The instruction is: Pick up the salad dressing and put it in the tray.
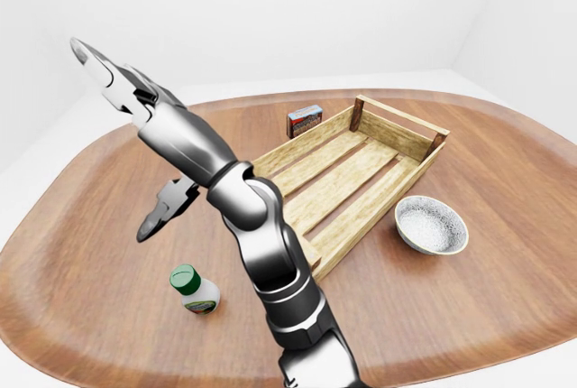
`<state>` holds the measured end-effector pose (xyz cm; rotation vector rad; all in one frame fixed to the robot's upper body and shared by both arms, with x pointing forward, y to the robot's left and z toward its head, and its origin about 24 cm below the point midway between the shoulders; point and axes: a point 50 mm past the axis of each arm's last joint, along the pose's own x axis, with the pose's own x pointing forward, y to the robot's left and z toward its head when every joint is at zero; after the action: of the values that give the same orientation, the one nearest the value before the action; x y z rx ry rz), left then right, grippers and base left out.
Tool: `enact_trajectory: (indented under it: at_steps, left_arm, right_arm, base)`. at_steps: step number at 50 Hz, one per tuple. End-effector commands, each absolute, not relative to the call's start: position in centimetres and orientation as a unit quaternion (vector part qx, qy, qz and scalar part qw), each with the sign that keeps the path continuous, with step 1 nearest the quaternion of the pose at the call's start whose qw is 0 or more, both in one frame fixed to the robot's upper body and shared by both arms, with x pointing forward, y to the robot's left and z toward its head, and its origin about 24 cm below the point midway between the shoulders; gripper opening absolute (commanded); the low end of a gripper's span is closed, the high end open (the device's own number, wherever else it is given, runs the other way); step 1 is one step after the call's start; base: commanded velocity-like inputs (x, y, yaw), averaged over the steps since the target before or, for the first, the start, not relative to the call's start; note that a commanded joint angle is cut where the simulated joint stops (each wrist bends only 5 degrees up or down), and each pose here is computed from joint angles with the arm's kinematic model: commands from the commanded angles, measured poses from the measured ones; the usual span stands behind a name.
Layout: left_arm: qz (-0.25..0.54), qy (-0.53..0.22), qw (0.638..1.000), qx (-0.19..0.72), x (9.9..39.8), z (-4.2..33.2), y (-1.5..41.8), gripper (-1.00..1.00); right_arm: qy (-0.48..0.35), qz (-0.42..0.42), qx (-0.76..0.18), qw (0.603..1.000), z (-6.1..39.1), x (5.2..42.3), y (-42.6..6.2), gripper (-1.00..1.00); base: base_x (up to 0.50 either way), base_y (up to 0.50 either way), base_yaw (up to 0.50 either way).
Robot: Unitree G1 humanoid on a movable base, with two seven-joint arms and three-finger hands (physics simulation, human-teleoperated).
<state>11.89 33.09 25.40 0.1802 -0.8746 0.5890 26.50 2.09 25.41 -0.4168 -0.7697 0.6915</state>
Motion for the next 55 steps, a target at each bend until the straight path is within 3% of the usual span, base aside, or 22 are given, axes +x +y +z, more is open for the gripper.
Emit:
enact_trajectory:
  at_steps: [1,18,39,55]
  left_arm:
    - [0.281,-0.414,0.862,0.087,11.9,25.3,33.1,1.00]
    - [0.278,-0.420,0.859,0.088,11.9,25.5,32.9,1.00]
    - [0.277,-0.412,0.864,0.087,12.2,25.2,32.9,1.00]
    - [0.277,-0.411,0.864,0.089,12.2,25.1,32.9,1.00]
  right_arm:
    - [-0.323,0.359,-0.234,0.844,22.5,25.4,2.0,1.00]
    - [-0.244,0.431,-0.309,0.812,18.4,24.2,2.8,1.00]
    - [-0.190,0.457,-0.307,0.813,15.3,23.6,3.3,1.00]
    - [-0.087,0.512,-0.294,0.803,10.4,23.9,4.9,1.00]
  base:
    - [0.00,0.00,0.00]
    - [0.00,0.00,0.00]
    - [0.00,0.00,0.00]
    - [0.00,0.00,0.00]
